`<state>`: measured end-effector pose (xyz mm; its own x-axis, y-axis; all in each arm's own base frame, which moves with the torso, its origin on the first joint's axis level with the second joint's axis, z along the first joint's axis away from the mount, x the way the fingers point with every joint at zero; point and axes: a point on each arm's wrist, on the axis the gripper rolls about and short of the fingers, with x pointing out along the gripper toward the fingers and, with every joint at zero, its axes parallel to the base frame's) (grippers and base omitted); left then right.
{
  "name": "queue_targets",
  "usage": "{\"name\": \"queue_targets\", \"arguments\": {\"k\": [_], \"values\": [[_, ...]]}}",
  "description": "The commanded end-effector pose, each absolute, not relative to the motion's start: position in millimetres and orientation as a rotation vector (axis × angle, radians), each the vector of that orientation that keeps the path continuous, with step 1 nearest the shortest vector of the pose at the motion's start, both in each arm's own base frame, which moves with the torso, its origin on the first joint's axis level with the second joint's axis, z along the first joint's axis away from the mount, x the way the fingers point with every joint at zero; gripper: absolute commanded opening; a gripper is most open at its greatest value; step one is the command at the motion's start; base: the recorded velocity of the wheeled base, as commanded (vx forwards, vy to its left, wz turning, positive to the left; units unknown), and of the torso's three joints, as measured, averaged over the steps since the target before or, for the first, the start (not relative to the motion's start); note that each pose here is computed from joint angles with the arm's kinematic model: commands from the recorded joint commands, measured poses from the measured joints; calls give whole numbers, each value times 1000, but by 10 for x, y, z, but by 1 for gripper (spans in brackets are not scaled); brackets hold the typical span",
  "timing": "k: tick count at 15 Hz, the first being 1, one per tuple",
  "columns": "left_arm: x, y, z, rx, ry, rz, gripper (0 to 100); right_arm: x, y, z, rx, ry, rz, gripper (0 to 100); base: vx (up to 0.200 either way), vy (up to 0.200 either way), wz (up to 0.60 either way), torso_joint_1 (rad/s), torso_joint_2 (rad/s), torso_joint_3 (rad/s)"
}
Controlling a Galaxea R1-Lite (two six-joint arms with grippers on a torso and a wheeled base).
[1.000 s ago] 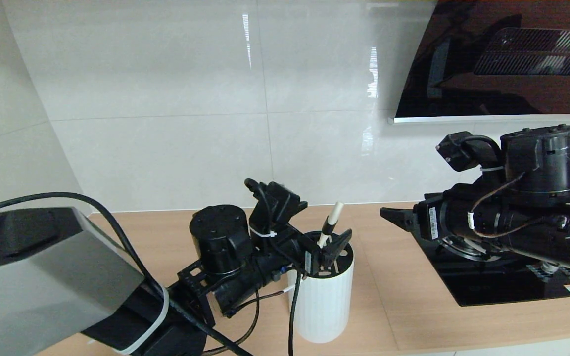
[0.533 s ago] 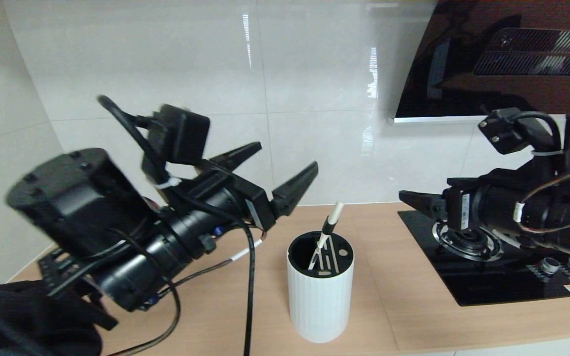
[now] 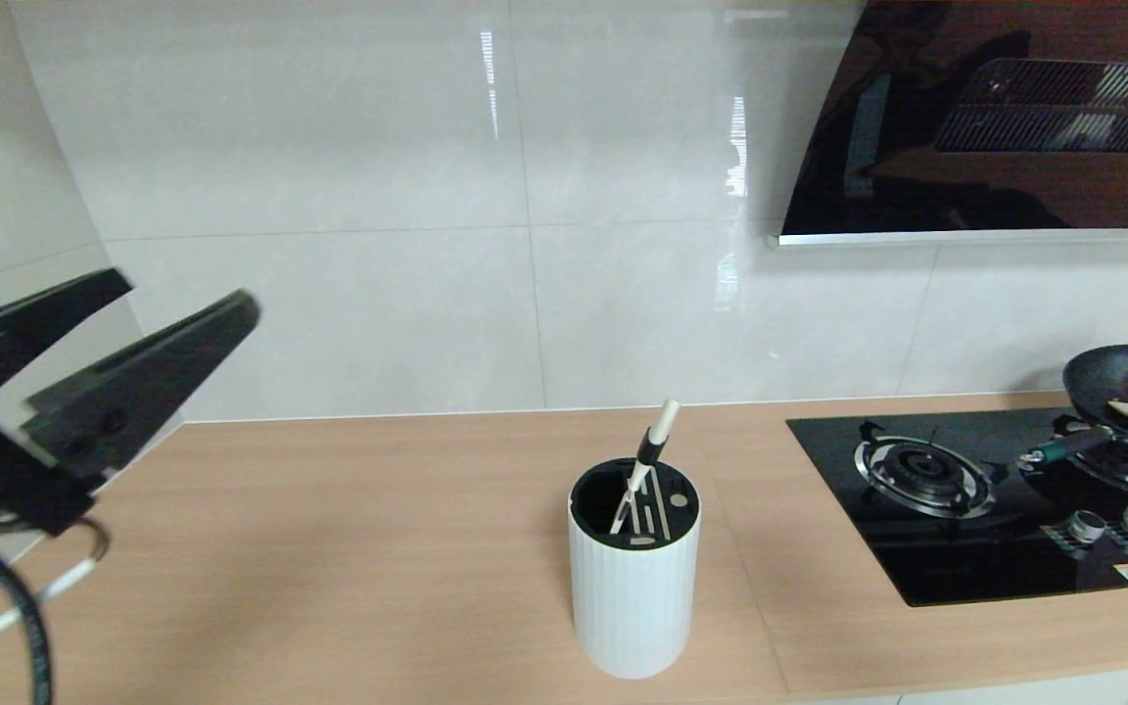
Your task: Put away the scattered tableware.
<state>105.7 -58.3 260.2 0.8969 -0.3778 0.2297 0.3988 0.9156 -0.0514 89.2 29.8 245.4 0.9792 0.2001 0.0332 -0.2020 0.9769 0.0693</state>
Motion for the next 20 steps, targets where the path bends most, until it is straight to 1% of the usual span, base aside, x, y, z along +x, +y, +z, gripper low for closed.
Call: {"name": "queue_targets", "arguments": {"k": [1,2,3,5,7,8,9,11,12,13,15,17,18,20], "values": [[397,-114,2245,-78,-221,-219,100,262,39,2189,81,-148,126,100,0,0,0,0,0,0],[245,-47,2045,-65,-202,-179,100,140,-7,2082,51,-162,49,100,0,0,0,0,0,0],[136,-13,1899,-60,-207,-161,100,49,-27,2026,26,-191,-17,100,0,0,0,0,0,0],[-43,25,1601,-52,-212,-129,100,-125,-28,1889,10,-254,-67,100,0,0,0,0,0,0],[-186,37,1419,-50,-224,-67,100,-266,-12,1733,2,-299,-132,100,0,0,0,0,0,0],[-219,36,1374,-49,-224,-48,100,-310,-8,1681,0,-306,-138,100,0,0,0,0,0,0],[-270,22,1273,-40,-219,-16,100,-389,-2,1522,-3,-296,-129,100,0,0,0,0,0,0],[-346,1,1177,-31,-241,-13,100,-339,-9,1386,2,-248,-141,100,0,0,0,0,0,0],[-286,6,1026,-25,-178,18,100,-285,-14,1253,0,-214,-141,100,0,0,0,0,0,0],[-238,14,894,-21,-137,56,100,-234,-16,1102,-18,-179,-140,100,0,0,0,0,0,0],[-229,16,807,-28,-50,64,100,-242,-20,914,-22,-155,-106,100,0,0,0,0,0,0],[-228,15,759,2,0,61,100,-230,-15,797,-25,-33,-77,100,0,0,0,0,0,0],[-228,15,764,14,-4,60,100,-229,-8,800,-28,-39,-45,100,0,0,0,0,0,0],[-227,12,758,14,-1,46,100,-226,2,757,-46,1,6,100,0,0,0,0,0,0]]}}
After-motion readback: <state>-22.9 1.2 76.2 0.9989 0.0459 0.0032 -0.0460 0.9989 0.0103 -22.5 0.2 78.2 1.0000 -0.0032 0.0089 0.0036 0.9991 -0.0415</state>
